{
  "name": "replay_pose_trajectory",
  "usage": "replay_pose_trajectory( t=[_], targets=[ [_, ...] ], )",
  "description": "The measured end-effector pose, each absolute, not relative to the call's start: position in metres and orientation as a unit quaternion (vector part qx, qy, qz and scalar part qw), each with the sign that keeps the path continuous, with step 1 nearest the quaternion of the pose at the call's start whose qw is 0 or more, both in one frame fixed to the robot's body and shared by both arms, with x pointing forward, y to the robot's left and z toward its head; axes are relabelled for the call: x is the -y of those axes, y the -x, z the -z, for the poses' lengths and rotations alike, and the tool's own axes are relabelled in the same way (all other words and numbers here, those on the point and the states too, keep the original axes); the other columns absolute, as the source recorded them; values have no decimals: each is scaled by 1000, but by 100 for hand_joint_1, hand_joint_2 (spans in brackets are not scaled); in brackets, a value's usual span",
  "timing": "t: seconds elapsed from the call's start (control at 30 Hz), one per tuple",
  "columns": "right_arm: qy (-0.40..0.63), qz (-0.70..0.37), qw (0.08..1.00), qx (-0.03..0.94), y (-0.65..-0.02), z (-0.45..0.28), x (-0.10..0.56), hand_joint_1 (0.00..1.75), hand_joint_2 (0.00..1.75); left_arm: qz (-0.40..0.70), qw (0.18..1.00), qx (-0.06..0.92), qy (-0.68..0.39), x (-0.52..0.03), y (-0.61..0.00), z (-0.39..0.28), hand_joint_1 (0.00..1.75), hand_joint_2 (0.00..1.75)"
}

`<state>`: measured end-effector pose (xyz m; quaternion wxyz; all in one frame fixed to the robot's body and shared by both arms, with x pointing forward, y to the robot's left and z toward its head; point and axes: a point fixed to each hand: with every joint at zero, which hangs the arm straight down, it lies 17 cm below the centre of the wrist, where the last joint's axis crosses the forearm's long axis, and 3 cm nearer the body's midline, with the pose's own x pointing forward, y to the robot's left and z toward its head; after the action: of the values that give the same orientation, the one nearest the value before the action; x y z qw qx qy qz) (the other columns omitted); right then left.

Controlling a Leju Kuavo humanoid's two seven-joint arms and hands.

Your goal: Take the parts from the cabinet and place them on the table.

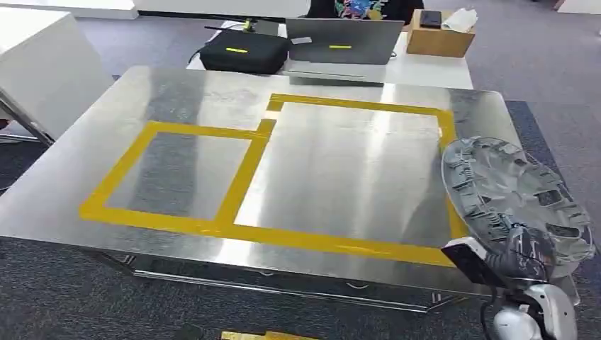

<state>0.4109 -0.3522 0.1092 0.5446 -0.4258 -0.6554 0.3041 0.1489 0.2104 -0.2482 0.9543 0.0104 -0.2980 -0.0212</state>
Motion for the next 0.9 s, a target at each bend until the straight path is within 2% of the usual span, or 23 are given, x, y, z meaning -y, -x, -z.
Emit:
replay_pose_trajectory(
  t=[0.23, 0.4, 0.53, 0.7, 0.9],
  targets=[
    [446, -431, 543, 566, -507, -74, 353, 175, 175, 55, 953, 298, -2, -204, -164, 246, 0, 175],
    [426, -530, 511, 526, -544, -55, 294, 175, 175, 69, 953, 294, -2, -203, -167, 246, 0, 175],
    [389, -587, 459, 541, -552, -58, 205, 175, 175, 72, 953, 294, 0, -202, -171, 245, 0, 175],
    [330, -637, 395, 574, -529, -60, 98, 175, 175, 72, 953, 294, 2, -201, -173, 245, 0, 175],
    [303, -647, 375, 590, -515, -64, 56, 175, 175, 76, 953, 294, 3, -200, -172, 245, 0, 175]
  ],
)
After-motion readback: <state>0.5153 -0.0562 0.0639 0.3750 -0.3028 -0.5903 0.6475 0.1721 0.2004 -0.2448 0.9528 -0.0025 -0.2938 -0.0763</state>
